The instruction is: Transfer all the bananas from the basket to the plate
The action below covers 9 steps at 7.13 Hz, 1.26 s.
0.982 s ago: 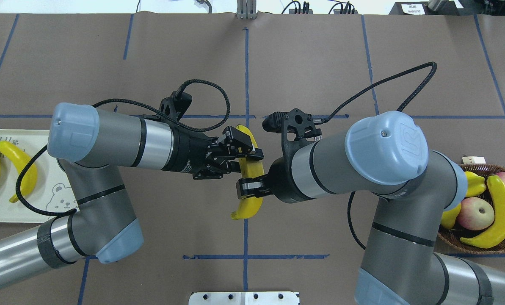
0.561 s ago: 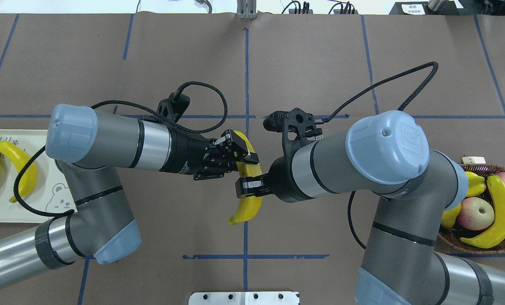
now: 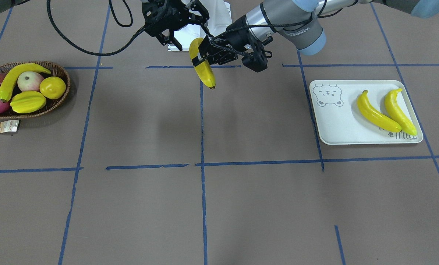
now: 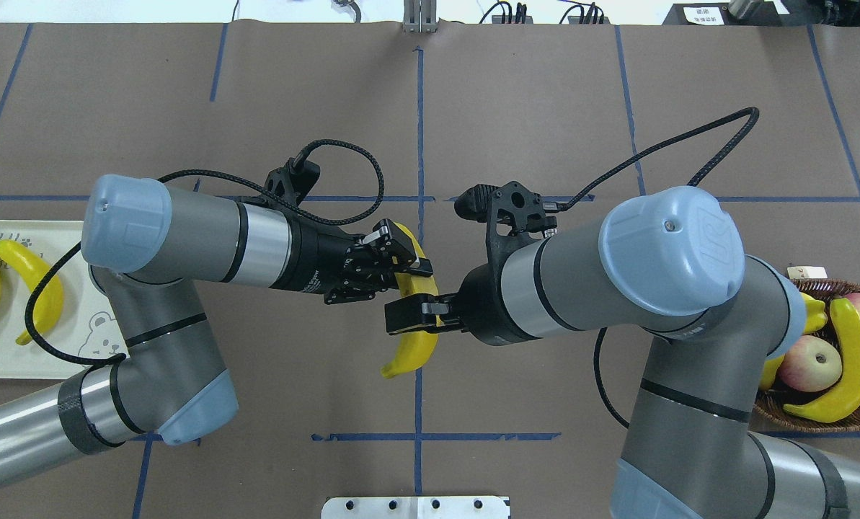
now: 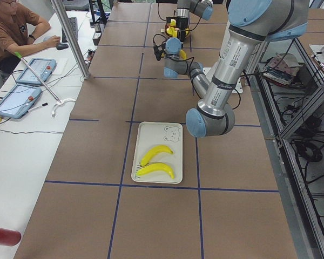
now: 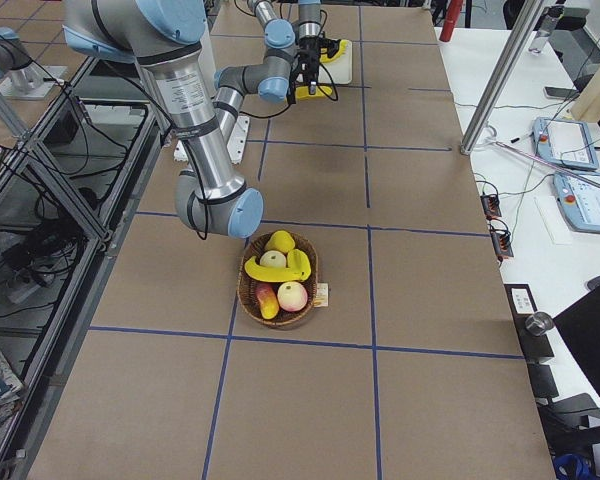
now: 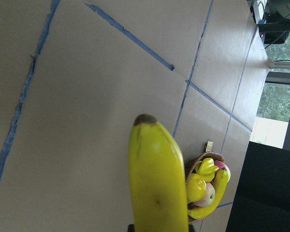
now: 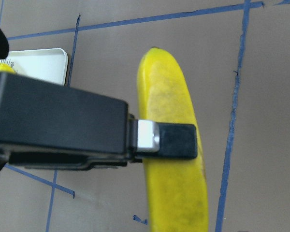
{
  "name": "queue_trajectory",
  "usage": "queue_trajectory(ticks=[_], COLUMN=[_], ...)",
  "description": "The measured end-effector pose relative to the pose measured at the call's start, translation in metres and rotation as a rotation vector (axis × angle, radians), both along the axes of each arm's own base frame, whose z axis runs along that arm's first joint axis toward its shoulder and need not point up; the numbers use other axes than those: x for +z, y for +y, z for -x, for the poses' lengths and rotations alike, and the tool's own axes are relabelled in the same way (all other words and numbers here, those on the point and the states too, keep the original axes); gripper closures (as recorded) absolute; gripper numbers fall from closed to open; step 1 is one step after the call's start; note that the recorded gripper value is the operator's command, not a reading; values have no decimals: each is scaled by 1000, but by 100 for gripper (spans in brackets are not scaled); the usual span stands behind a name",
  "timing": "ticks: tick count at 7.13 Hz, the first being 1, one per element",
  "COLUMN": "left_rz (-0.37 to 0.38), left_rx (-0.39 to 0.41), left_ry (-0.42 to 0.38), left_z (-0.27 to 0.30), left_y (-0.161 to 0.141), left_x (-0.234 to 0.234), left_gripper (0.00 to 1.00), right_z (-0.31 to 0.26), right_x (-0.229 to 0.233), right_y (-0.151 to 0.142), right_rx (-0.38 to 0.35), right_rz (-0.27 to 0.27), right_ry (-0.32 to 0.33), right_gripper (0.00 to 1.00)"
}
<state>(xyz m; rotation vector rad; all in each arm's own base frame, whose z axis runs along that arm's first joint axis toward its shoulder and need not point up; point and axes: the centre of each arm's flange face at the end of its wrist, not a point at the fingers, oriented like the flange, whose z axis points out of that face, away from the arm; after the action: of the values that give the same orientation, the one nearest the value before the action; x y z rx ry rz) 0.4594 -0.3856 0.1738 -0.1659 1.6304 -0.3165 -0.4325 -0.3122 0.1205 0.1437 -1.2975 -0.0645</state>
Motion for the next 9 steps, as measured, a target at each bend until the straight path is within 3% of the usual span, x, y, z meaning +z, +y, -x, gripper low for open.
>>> queue_trajectory(ticks=[2, 4, 6, 9], left_rz=[58, 27, -36, -62], left_rx=[-40, -51, -24, 13], left_ry=[-197, -450, -667, -847], left_z=[6, 42, 95, 163], left_y=[-29, -46, -46, -46], left_x=[32, 69, 147, 250], left_gripper=[100, 100, 100, 100], right_z=[-5, -8, -10, -13], right_x=[0, 1, 5, 19], right_y=[0, -1, -4, -9], right_rx=[13, 20, 27, 40], right_rz=[7, 8, 11, 21], right_ry=[-4, -4, 2, 27], right_gripper=[0, 0, 0, 0])
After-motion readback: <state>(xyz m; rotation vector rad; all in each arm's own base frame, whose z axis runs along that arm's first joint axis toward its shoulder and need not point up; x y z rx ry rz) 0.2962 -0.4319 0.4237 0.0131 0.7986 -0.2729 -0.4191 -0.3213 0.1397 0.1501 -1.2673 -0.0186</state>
